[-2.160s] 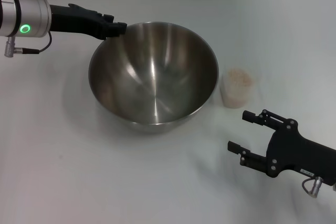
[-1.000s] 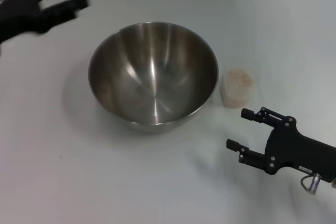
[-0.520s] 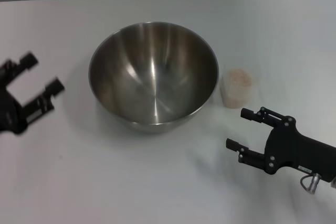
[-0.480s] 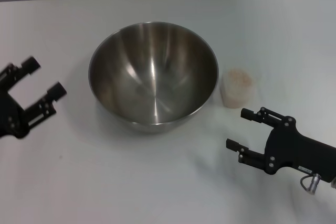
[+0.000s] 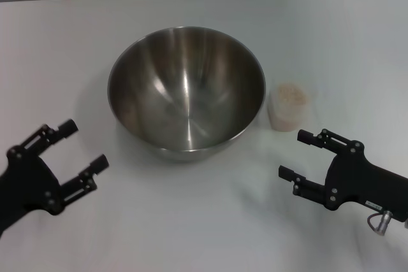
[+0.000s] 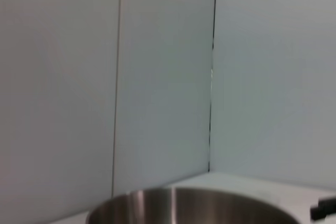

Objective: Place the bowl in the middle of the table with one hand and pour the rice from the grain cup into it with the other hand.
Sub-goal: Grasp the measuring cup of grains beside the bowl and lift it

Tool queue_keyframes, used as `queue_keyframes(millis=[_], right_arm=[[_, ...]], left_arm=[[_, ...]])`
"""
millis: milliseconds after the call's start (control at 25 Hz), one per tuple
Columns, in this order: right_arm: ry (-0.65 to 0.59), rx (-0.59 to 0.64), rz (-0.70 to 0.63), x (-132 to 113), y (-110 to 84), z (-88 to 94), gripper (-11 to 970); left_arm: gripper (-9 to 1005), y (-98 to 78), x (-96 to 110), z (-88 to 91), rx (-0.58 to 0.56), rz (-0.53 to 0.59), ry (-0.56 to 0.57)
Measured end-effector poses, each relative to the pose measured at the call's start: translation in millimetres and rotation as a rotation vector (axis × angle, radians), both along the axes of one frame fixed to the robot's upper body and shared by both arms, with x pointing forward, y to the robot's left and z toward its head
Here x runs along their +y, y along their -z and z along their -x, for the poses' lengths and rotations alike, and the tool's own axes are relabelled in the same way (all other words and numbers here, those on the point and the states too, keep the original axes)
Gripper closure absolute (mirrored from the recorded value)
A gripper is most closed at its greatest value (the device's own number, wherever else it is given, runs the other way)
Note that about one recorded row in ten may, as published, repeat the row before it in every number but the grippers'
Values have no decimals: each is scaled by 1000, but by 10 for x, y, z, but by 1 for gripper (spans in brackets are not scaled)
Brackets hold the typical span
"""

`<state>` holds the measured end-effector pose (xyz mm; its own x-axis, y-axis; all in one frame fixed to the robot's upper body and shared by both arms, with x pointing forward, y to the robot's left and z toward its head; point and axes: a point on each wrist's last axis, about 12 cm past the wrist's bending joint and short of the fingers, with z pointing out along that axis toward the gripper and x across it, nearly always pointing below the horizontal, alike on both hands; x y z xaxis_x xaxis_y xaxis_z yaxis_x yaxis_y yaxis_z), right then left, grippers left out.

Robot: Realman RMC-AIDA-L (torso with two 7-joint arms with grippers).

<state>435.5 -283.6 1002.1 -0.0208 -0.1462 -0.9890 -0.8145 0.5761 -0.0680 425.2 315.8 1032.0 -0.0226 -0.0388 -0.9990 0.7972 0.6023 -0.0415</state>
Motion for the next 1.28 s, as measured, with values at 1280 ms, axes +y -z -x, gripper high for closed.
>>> queue_keyframes(millis=[1280], right_arm=[[646, -64, -168, 310, 184, 385, 238]], left_arm=[[199, 191, -23, 9, 41, -93, -63]])
